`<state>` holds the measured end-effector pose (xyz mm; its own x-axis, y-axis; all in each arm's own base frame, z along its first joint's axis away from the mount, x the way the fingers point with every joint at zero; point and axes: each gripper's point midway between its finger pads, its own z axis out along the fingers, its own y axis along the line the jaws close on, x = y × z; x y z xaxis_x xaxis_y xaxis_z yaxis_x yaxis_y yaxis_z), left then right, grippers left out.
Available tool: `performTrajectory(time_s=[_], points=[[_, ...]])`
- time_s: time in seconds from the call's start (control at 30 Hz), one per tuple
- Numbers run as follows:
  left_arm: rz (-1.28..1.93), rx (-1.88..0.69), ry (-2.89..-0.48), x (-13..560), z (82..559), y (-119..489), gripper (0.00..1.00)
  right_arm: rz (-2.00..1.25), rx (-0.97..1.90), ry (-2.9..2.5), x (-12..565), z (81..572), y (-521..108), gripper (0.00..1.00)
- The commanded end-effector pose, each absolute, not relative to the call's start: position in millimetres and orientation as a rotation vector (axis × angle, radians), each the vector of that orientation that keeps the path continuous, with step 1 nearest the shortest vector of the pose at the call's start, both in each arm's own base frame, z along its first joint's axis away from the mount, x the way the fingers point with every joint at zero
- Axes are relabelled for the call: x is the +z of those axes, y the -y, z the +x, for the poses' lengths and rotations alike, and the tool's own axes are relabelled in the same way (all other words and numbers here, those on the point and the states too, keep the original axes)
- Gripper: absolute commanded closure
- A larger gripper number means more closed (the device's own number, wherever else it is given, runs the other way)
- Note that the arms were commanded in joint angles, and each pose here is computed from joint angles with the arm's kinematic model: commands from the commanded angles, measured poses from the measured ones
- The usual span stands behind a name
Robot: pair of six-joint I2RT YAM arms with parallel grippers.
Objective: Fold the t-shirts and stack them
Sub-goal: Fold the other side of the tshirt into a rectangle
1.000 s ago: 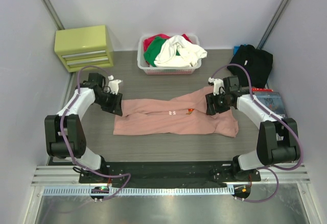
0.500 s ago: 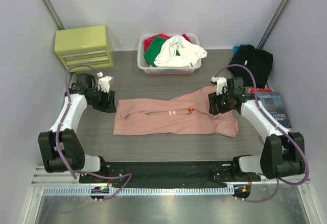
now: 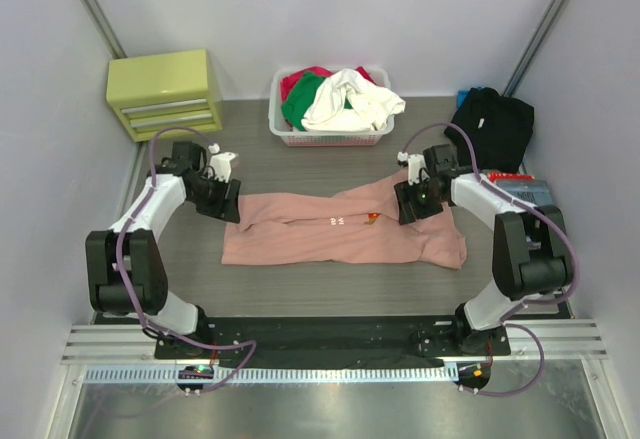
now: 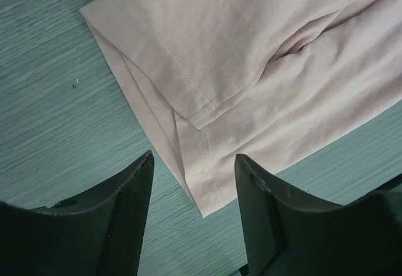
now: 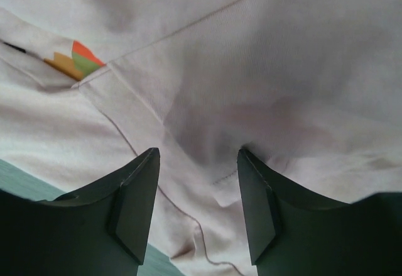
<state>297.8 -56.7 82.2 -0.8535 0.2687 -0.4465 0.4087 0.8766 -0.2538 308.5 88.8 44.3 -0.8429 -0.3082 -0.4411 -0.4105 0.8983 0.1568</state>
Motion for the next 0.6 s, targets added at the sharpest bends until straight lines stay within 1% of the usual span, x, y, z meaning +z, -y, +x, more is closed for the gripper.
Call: performTrajectory(time_s=[0.0, 0.03, 0.07, 0.1, 0.13, 0.17, 0.37, 0.47, 0.57], points=[[0.484, -0.463, -2.575, 99, 318, 57, 0.44, -0.496, 0.346, -2.609, 52, 334, -96, 0.43], [0.492, -0.460, -2.571, 99, 317, 57, 0.44, -0.495, 0.349, -2.601, 52, 336, -97, 0.47], [0.501, -0.457, -2.572, 98, 316, 57, 0.44, -0.493, 0.355, -2.599, 52, 336, -97, 0.53], [0.505, -0.456, -2.580, 95, 313, 56, 0.44, -0.489, 0.356, -2.590, 54, 336, -98, 0.78], [0.506, -0.454, -2.582, 94, 312, 55, 0.44, -0.484, 0.354, -2.574, 57, 337, -98, 0.94], [0.515, -0.452, -2.585, 93, 311, 55, 0.44, -0.481, 0.350, -2.577, 55, 335, -97, 0.99], [0.512, -0.481, -2.601, 86, 309, 58, 0.44, -0.485, 0.329, -2.543, 70, 329, -94, 0.99], [0.514, -0.484, -2.590, 89, 309, 59, 0.44, -0.496, 0.237, -2.510, 85, 329, -80, 0.99], [0.518, -0.475, -2.586, 90, 310, 58, 0.44, -0.503, 0.219, -2.517, 91, 323, -73, 0.99]])
